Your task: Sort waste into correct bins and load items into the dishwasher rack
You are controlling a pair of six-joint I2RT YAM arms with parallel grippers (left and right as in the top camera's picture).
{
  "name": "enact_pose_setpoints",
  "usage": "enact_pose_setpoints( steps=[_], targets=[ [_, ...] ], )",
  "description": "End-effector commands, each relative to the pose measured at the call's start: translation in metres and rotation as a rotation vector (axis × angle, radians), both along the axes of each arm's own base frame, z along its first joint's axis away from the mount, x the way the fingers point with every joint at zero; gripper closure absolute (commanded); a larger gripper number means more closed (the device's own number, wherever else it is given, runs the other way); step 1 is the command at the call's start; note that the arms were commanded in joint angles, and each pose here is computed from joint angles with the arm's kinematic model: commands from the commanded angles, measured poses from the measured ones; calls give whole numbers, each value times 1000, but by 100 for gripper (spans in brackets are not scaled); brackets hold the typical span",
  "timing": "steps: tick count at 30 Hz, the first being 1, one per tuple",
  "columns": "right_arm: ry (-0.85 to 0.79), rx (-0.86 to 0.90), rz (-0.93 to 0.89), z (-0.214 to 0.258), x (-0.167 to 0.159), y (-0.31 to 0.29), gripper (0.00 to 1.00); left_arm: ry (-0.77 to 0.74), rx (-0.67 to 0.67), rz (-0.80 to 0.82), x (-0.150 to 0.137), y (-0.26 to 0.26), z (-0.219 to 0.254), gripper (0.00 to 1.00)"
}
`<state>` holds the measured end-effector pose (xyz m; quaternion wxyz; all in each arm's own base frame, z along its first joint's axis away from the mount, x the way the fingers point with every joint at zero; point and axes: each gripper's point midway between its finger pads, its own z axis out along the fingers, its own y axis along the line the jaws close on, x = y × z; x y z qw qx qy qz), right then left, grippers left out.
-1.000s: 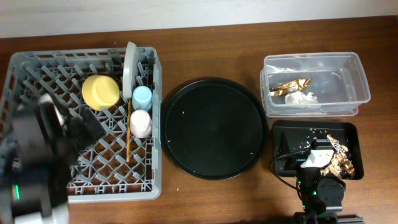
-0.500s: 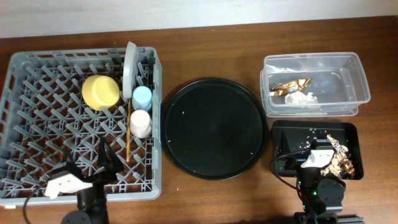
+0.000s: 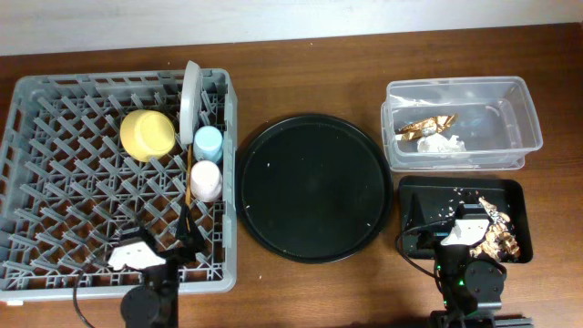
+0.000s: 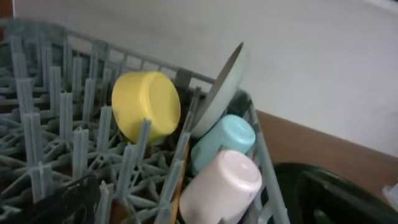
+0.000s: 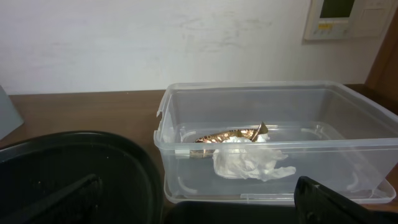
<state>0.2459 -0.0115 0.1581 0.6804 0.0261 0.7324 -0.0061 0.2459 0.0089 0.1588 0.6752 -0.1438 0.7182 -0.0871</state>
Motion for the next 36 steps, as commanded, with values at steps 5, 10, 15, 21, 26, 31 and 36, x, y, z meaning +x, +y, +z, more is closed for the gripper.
enact_pose_setpoints(
  steps=[5, 10, 15, 21, 26, 31, 36],
  targets=[
    [3, 1, 4, -2, 0, 0, 1, 14, 260, -67, 0, -9, -2, 1],
    [3, 1, 4, -2, 0, 0, 1, 14, 260, -65, 0, -8, -1, 1],
    [3, 1, 4, -2, 0, 0, 1, 14, 260, -65, 0, -8, -2, 1],
    [3, 1, 4, -2, 0, 0, 1, 14, 260, -65, 0, -8, -1, 1],
    [3, 1, 4, -2, 0, 0, 1, 14, 260, -65, 0, -8, -1, 1],
    [3, 1, 4, -2, 0, 0, 1, 14, 260, -65, 0, -8, -1, 1],
    [3, 1, 4, -2, 0, 0, 1, 14, 260, -65, 0, -8, -1, 1]
  ],
)
